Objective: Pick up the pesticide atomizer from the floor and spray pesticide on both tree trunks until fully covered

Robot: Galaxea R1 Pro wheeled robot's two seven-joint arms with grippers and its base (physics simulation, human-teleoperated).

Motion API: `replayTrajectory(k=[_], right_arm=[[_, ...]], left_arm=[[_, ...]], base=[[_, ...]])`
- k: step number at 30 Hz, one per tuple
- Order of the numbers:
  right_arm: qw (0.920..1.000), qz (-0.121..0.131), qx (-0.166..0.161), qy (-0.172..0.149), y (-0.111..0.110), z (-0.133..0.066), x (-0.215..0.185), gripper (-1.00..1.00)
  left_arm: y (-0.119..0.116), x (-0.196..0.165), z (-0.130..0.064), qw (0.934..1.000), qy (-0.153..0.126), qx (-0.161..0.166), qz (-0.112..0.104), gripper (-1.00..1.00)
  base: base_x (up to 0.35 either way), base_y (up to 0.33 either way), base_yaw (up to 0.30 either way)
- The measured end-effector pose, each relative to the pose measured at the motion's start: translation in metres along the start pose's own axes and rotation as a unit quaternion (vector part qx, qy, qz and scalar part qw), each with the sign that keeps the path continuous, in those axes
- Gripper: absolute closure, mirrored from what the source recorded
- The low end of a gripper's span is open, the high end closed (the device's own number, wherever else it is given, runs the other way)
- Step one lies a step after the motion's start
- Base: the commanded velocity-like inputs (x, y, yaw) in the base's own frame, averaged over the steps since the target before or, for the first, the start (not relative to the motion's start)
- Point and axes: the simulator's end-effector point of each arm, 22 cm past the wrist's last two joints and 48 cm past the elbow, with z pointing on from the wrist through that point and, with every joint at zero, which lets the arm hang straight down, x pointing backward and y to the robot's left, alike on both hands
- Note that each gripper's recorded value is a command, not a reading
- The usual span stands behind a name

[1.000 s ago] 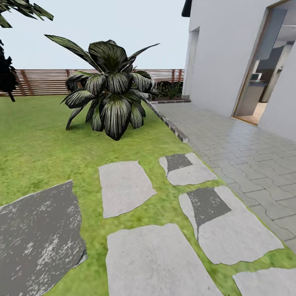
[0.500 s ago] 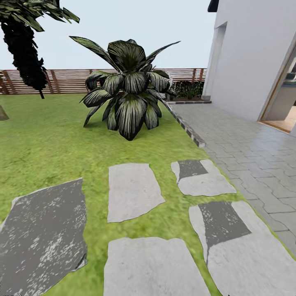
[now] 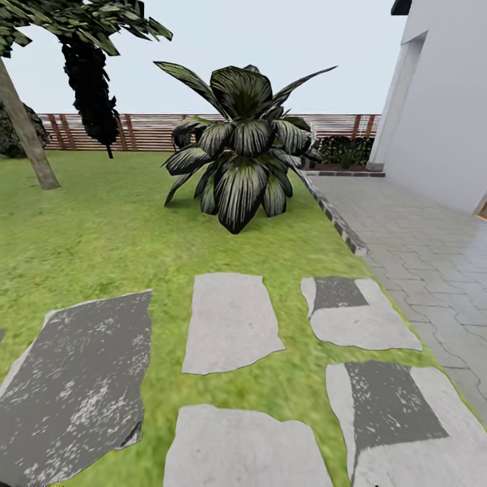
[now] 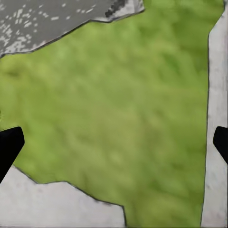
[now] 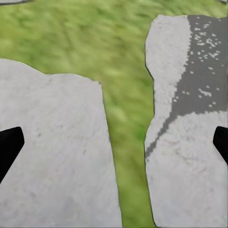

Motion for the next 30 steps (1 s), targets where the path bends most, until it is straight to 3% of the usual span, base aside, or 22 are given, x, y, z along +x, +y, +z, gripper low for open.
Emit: replayTrajectory(k=[15,30], right_arm=[[1.0,0.001,0.0,-0.002,0.0009,0.0002,-0.0015,-1.0],[1.0,0.001,0.0,-0.005,0.001,0.0004,-0.0039,-1.0]], left_arm=[[0.0,-0.0005,0.0,1.0,-0.001,0.0,0.0,-1.0],[-0.0019,-0.0027,-0.0004,1.0,-0.003,0.001,-0.002,-1.0]], base=[[0.165,-0.229,0.277],[0.047,-0.021,0.277]])
